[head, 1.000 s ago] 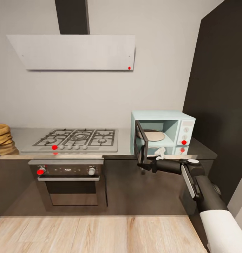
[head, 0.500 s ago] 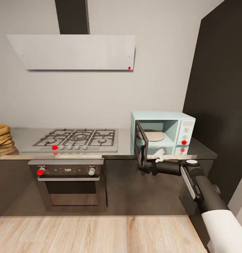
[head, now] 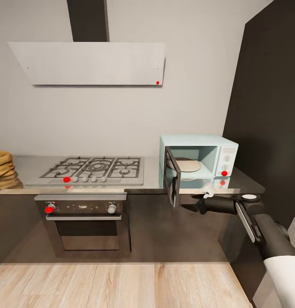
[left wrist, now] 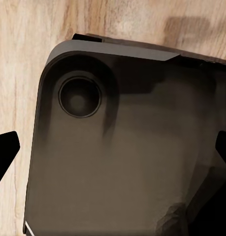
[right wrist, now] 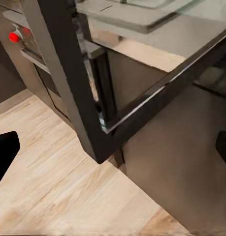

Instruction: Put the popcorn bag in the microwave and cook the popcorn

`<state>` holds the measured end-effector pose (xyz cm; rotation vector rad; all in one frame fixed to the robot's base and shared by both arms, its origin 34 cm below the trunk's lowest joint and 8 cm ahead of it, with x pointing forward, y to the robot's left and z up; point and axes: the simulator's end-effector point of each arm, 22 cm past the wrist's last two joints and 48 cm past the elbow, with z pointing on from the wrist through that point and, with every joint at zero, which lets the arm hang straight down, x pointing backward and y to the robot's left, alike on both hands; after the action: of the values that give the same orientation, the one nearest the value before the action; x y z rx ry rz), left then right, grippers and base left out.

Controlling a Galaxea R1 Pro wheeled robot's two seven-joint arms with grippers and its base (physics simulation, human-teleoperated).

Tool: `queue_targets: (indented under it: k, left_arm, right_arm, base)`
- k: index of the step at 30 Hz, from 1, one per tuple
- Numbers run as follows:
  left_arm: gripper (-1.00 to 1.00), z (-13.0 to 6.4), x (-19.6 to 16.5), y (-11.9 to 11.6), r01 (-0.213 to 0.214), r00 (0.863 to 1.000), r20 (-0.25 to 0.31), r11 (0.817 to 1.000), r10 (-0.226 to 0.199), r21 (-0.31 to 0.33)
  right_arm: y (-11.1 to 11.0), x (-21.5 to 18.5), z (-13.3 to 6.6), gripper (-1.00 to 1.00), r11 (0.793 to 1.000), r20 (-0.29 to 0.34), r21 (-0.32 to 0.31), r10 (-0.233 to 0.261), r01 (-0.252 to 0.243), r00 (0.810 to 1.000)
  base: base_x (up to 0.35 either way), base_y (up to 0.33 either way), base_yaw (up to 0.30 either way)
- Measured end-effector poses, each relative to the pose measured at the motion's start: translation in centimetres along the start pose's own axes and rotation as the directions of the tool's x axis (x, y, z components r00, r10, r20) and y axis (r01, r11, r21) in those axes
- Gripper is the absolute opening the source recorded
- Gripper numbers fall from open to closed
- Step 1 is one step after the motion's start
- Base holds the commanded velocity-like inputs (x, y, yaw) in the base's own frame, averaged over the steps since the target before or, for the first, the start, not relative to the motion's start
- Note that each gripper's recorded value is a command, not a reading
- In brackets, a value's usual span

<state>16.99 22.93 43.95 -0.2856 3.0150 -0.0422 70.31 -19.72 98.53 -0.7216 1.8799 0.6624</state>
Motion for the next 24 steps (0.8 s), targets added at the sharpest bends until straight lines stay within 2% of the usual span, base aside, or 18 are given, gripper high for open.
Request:
queue_targets:
  k: [1, 3, 4, 6, 7, 9, 11, 12, 13, 16, 17, 18, 20, 21, 22, 23, 24]
  left_arm:
    - [1.00, 0.0, 0.0, 0.0, 0.000, 1.000, 0.000, 1.000, 0.000, 0.000]
    - [1.00, 0.0, 0.0, 0.0, 0.000, 1.000, 0.000, 1.000, 0.000, 0.000]
    - [1.00, 0.0, 0.0, 0.0, 0.000, 1.000, 0.000, 1.000, 0.000, 0.000]
    - [1.00, 0.0, 0.0, 0.0, 0.000, 1.000, 0.000, 1.000, 0.000, 0.000]
    - [1.00, 0.0, 0.0, 0.0, 0.001, 1.000, 0.000, 1.000, -0.001, 0.000]
    - [1.00, 0.0, 0.0, 0.0, 0.001, 1.000, 0.000, 1.000, -0.001, 0.000]
    - [1.00, 0.0, 0.0, 0.0, 0.001, 1.000, 0.000, 1.000, -0.001, 0.000]
    - [1.00, 0.0, 0.0, 0.0, 0.001, 1.000, 0.000, 1.000, -0.001, 0.000]
    - [1.00, 0.0, 0.0, 0.0, 0.001, 1.000, 0.000, 1.000, -0.001, 0.000]
    - [1.00, 0.0, 0.0, 0.0, 0.001, 1.000, 0.000, 1.000, -0.001, 0.000]
    - [1.00, 0.0, 0.0, 0.0, 0.001, 1.000, 0.000, 1.000, -0.001, 0.000]
    - [1.00, 0.0, 0.0, 0.0, 0.001, 1.000, 0.001, 1.000, -0.001, 0.000]
    - [1.00, 0.0, 0.0, 0.0, 0.002, 1.000, 0.001, 1.000, -0.002, 0.000]
    - [1.00, 0.0, 0.0, 0.0, 0.001, 1.000, 0.001, 1.000, -0.001, 0.000]
    - [1.00, 0.0, 0.0, 0.0, 0.001, 1.000, 0.001, 1.000, -0.001, 0.000]
    - [1.00, 0.0, 0.0, 0.0, 0.001, 1.000, 0.001, 1.000, -0.001, 0.000]
    - [1.00, 0.0, 0.0, 0.0, 0.001, 1.000, 0.001, 1.000, -0.001, 0.000]
  right_arm:
    - [-0.4, 0.5, 0.0, 1.00, 1.000, -0.009, 0.006, 0.011, -0.011, 1.000]
    - [-2.1, 3.0, 0.1, 1.00, 0.997, -0.049, 0.038, 0.069, -0.067, 0.996]
    - [-3.8, 5.1, 0.3, 1.00, 0.990, -0.077, 0.089, 0.113, -0.106, 0.991]
    - [-6.3, 8.0, 0.5, 1.00, 0.974, -0.105, 0.179, 0.160, -0.139, 0.982]
    - [-7.8, 10.0, 0.5, 1.00, 0.961, -0.121, 0.231, 0.184, -0.152, 0.976]
    - [-9.4, 13.6, 0.7, 1.00, 0.939, -0.148, 0.296, 0.228, -0.177, 0.962]
    - [-10.7, 18.9, 0.7, 1.00, 0.908, -0.189, 0.363, 0.292, -0.209, 0.938]
    - [-11.0, 22.1, 0.4, 1.00, 0.890, -0.216, 0.397, 0.329, -0.225, 0.919]
    - [-11.0, 26.5, -0.1, 1.00, 0.866, -0.249, 0.435, 0.379, -0.246, 0.891]
    - [-9.0, 36.0, -1.9, 1.00, 0.816, -0.325, 0.501, 0.488, -0.290, 0.810]
    - [-8.0, 39.4, -3.1, 1.00, 0.793, -0.352, 0.533, 0.523, -0.293, 0.776]
    - [-7.3, 41.7, -4.1, 1.00, 0.775, -0.366, 0.562, 0.546, -0.289, 0.754]
    - [-7.1, 43.3, -5.0, 1.00, 0.756, -0.370, 0.594, 0.560, -0.275, 0.741]
    - [-6.1, 44.8, -5.4, 1.00, 0.753, -0.384, 0.597, 0.570, -0.275, 0.726]
    - [-4.1, 47.3, -6.1, 1.00, 0.750, -0.409, 0.598, 0.589, -0.282, 0.697]
    - [-1.4, 50.7, -7.4, 1.00, 0.744, -0.440, 0.602, 0.611, -0.288, 0.658]
    - [0.4, 52.9, -8.5, 1.00, 0.740, -0.460, 0.607, 0.625, -0.290, 0.631]
  base:
    - [0.000, 0.000, 0.000]
    - [0.000, 0.000, 0.000]
    - [0.000, 0.000, 0.000]
    - [0.000, 0.000, 0.000]
    - [0.000, 0.000, 0.000]
    - [0.000, 0.000, 0.000]
    - [0.000, 0.000, 0.000]
    - [0.000, 0.000, 0.000]
    - [0.000, 0.000, 0.000]
    - [0.000, 0.000, 0.000]
    - [0.000, 0.000, 0.000]
    - [0.000, 0.000, 0.000]
    - [0.000, 0.000, 0.000]
    - [0.000, 0.000, 0.000]
    - [0.000, 0.000, 0.000]
    - [0.000, 0.000, 0.000]
    - [0.000, 0.000, 0.000]
